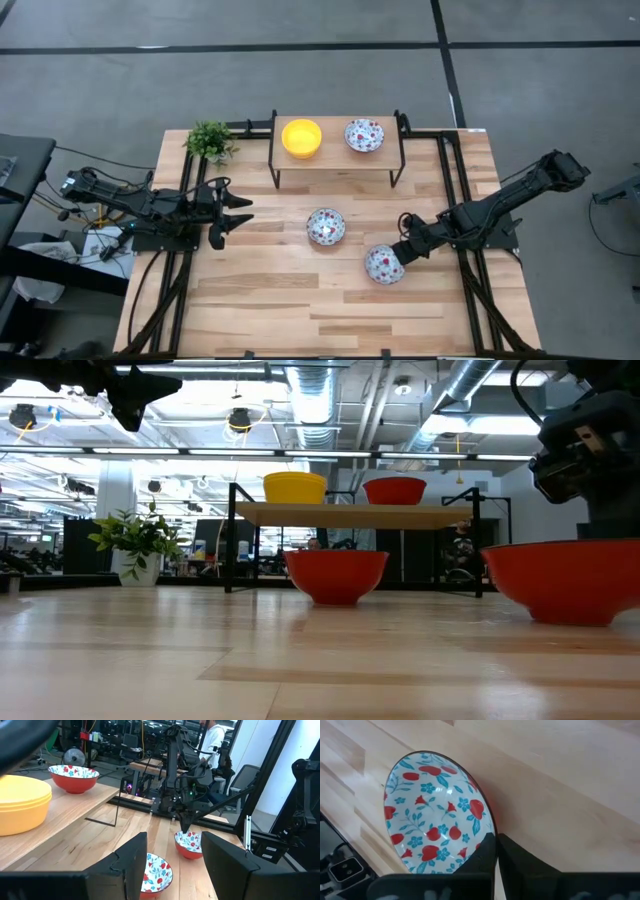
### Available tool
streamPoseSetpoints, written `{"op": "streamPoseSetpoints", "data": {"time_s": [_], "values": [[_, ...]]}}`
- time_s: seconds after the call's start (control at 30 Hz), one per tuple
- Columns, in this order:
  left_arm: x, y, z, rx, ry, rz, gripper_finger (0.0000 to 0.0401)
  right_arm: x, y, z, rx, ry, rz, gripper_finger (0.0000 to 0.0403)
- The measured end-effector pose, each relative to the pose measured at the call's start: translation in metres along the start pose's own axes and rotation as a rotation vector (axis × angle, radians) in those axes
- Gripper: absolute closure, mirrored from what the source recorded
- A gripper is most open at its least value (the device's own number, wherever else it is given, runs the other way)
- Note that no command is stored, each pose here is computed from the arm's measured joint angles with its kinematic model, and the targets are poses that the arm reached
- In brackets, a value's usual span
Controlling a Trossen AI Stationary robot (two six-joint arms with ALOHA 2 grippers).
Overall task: Pick & Place Mini bowls
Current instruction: Stack the bottom white bowl on top of the white bowl on the shelf
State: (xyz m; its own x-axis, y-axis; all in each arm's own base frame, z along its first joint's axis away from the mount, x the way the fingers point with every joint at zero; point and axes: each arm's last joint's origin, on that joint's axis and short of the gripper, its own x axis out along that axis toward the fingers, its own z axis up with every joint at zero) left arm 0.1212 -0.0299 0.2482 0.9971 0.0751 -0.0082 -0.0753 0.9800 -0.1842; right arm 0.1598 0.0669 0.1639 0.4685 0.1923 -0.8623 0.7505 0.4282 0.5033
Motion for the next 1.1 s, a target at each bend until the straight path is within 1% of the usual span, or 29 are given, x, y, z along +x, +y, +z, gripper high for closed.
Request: {"op": "streamPoseSetpoints", "data": {"time_s": [0.13,0.27,0.43,0.6,0.7,0.87,1.1], "values": [[0.0,0.0,0.0,0.0,0.0,0.0,0.0215,-0.001,0.002,0.0,0.001,-0.006,0.03,0.0402],[0.0,0.0,0.0,-0.001,-0.003,0.0,0.0215,-0.007,0.005,0.002,0.034,-0.002,0.049,0.0403],[0.0,0.0,0.001,-0.003,-0.006,-0.001,0.0215,-0.021,0.014,0.008,0.037,-0.007,0.108,0.0403],[0.0,0.0,0.001,-0.003,-0.007,-0.001,0.0215,-0.033,0.015,0.015,0.036,-0.022,0.1,0.0403],[0.0,0.0,0.001,-0.005,-0.012,-0.003,0.0215,-0.043,0.021,0.02,0.027,-0.03,0.152,0.0403],[0.0,0.0,0.001,-0.005,-0.013,-0.003,0.0215,-0.063,0.03,0.033,0.004,-0.092,0.23,0.0403],[0.0,0.0,0.002,-0.008,-0.019,-0.004,0.0215,-0.091,0.042,0.056,-0.047,-0.183,0.284,0.0403]]}}
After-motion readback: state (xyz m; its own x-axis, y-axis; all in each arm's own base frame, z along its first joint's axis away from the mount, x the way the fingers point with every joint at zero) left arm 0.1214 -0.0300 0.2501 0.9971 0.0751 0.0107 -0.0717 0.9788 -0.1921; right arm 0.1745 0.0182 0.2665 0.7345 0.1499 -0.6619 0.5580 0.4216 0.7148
